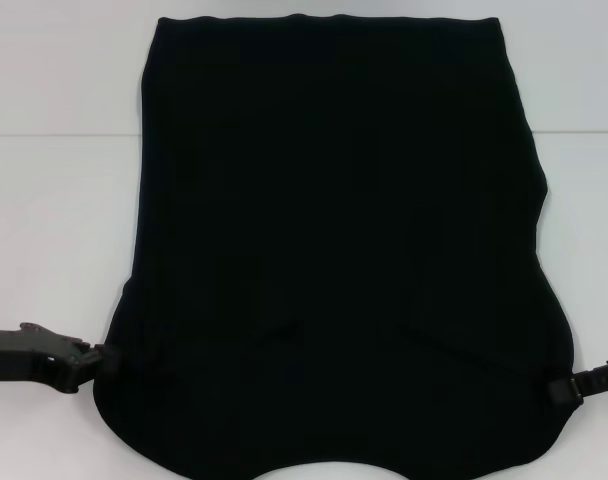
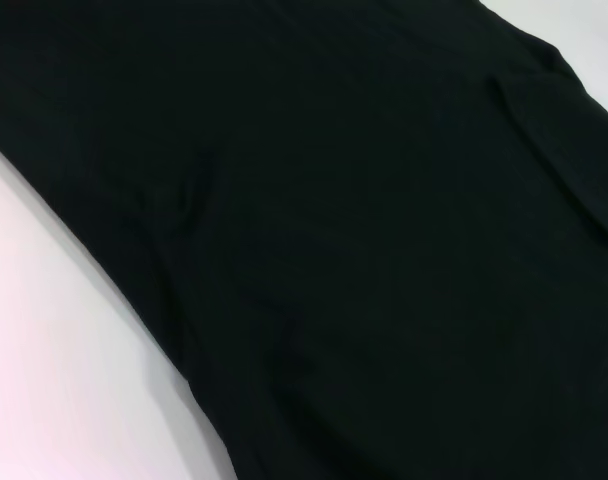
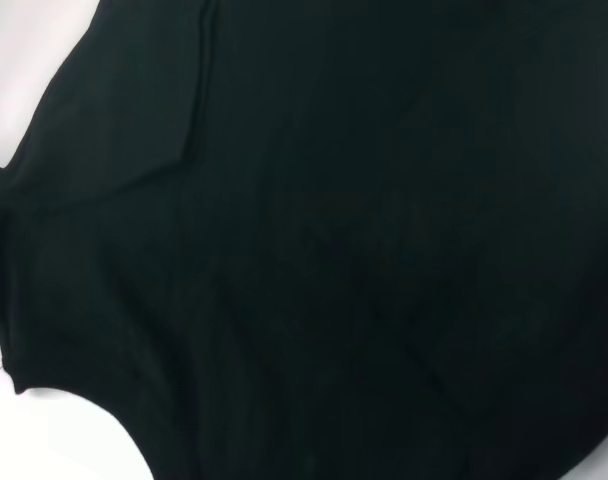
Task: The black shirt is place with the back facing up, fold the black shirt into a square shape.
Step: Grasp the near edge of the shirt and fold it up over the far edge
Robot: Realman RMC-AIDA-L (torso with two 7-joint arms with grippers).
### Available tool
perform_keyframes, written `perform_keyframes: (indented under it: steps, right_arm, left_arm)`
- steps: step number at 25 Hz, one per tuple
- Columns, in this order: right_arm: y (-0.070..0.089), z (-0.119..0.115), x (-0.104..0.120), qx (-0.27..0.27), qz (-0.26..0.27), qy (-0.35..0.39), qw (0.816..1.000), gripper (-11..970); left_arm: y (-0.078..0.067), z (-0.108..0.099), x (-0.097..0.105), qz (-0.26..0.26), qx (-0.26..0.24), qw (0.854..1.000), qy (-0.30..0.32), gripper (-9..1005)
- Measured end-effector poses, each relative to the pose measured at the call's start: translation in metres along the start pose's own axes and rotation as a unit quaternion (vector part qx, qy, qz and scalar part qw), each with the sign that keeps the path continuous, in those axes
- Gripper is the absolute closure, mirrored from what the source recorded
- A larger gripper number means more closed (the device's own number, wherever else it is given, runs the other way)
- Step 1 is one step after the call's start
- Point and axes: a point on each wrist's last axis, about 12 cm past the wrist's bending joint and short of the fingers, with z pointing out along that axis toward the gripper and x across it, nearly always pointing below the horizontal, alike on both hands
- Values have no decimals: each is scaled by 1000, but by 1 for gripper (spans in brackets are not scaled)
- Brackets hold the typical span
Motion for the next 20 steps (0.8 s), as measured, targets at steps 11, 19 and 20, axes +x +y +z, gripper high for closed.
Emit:
perform_keyframes:
  steps: [11,19,20]
  right_arm:
    - [1,3,2,-5,6,-10,1000,792]
    - [-8,-4,22,-16,24,-46,999,884]
    - [-9,-6,26,-18,26,-51,998,884]
  left_arm:
    - [2,0,-2,3,-5,1000,-2,981]
    - [-2,-1,-3,-24,10,1000,2,981]
    - [-4,-2,-3,-33,18,999,3,981]
